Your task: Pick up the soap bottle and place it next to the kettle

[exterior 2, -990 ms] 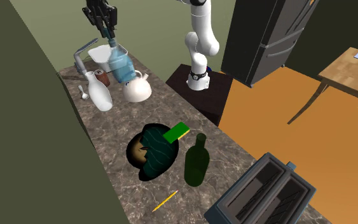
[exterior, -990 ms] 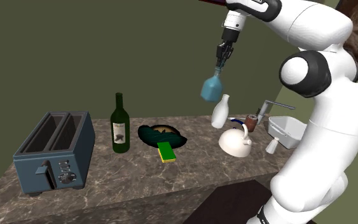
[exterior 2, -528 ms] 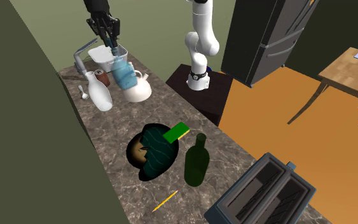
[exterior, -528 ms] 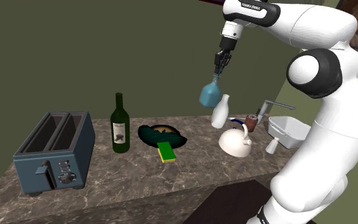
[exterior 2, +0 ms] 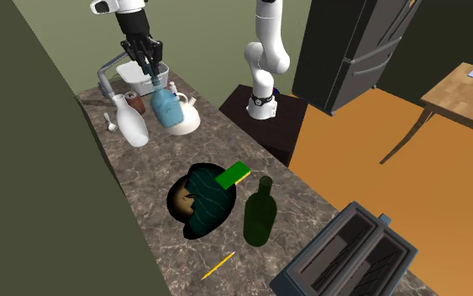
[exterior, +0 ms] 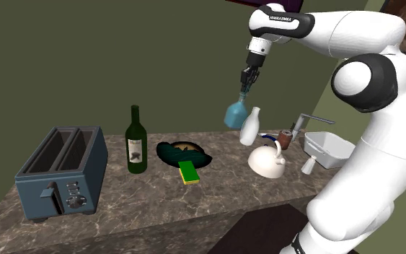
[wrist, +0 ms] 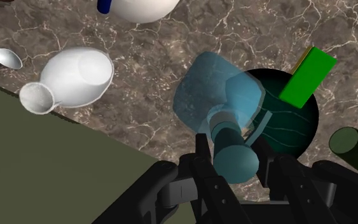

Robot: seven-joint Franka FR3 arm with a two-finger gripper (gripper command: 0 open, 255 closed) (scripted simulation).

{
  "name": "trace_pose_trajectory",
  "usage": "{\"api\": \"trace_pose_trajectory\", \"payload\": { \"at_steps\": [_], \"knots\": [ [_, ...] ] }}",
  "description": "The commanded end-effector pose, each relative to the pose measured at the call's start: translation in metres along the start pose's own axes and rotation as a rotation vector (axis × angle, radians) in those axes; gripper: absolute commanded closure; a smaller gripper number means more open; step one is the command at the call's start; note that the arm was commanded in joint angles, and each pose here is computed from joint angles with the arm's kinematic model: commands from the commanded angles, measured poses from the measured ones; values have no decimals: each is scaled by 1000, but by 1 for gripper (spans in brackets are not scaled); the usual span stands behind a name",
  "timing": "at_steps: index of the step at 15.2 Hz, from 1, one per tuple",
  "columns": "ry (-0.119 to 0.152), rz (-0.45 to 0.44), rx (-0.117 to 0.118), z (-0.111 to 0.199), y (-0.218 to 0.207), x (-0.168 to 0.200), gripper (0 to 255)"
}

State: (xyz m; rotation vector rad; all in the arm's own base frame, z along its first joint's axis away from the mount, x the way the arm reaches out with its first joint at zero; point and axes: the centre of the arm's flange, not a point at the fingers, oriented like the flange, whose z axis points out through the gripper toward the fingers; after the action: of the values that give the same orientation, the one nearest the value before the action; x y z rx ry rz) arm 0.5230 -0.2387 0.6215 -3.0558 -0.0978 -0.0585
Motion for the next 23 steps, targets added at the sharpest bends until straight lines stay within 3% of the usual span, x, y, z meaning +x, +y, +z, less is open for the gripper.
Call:
{"api": "trace_pose_trajectory", "payload": {
  "at_steps": [1, 23],
  "knots": [
    [1, 0, -1, 10, 2, -1, 255],
    [1, 0, -1, 126, 11, -5, 255]
  ]
}}
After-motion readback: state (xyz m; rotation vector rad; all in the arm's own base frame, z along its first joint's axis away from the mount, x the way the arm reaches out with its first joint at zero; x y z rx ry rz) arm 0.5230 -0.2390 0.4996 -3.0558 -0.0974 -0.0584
